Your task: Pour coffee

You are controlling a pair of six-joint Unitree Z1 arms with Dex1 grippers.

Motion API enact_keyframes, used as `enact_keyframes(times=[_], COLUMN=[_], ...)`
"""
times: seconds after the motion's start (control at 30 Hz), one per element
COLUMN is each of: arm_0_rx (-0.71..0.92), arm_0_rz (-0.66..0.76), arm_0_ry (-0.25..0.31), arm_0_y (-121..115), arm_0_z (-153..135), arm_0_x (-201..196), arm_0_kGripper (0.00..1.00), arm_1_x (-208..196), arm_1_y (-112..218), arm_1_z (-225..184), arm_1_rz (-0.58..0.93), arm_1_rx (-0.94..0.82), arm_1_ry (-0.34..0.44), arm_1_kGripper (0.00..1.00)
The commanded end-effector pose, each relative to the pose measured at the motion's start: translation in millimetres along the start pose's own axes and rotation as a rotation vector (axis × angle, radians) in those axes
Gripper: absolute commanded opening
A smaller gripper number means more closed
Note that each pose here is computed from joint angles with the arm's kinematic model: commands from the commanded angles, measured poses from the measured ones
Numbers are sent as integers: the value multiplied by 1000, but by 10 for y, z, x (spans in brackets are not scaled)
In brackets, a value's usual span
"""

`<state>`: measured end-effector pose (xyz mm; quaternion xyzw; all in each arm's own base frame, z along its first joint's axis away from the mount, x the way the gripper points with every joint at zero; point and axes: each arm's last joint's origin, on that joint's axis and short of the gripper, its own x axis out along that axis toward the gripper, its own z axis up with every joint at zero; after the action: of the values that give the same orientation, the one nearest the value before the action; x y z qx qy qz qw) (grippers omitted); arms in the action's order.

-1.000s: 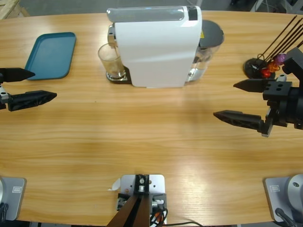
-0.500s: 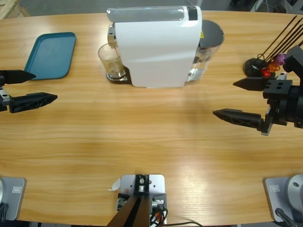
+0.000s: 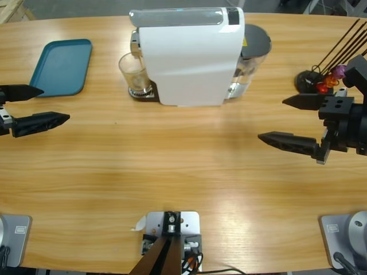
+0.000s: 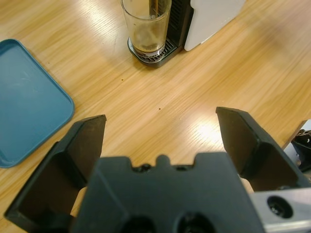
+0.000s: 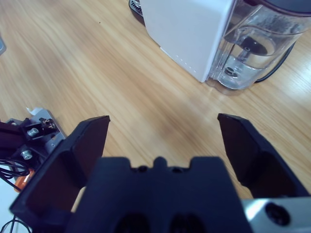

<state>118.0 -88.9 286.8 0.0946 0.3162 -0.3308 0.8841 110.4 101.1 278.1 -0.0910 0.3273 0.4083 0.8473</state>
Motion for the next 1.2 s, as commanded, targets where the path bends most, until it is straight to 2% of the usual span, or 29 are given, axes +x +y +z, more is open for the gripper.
enact_keyframes(times=[0.03, 0.7, 0.97, 1.2], arm_0_rx=[6, 17, 24, 25], arm_0_rz=[4, 48, 74, 74], arm_0_ry=[-32, -105, -159, -161], arm_0_y=[-7, 10, 16, 16], arm_0_z=[-130, -201, -243, -257], arm_0_x=[-31, -57, -116, -105], arm_0_kGripper=[991, 987, 987, 987], arm_1_x=[87, 63, 69, 69], arm_1_y=[-5, 1, -1, 0], arm_1_z=[-87, -95, -96, -96], arm_1_rz=[1, 1, 1, 4], arm_1_rx=[-5, -6, -6, -6], arm_1_ry=[46, 37, 40, 40], arm_1_kGripper=[1000, 1000, 1000, 1000])
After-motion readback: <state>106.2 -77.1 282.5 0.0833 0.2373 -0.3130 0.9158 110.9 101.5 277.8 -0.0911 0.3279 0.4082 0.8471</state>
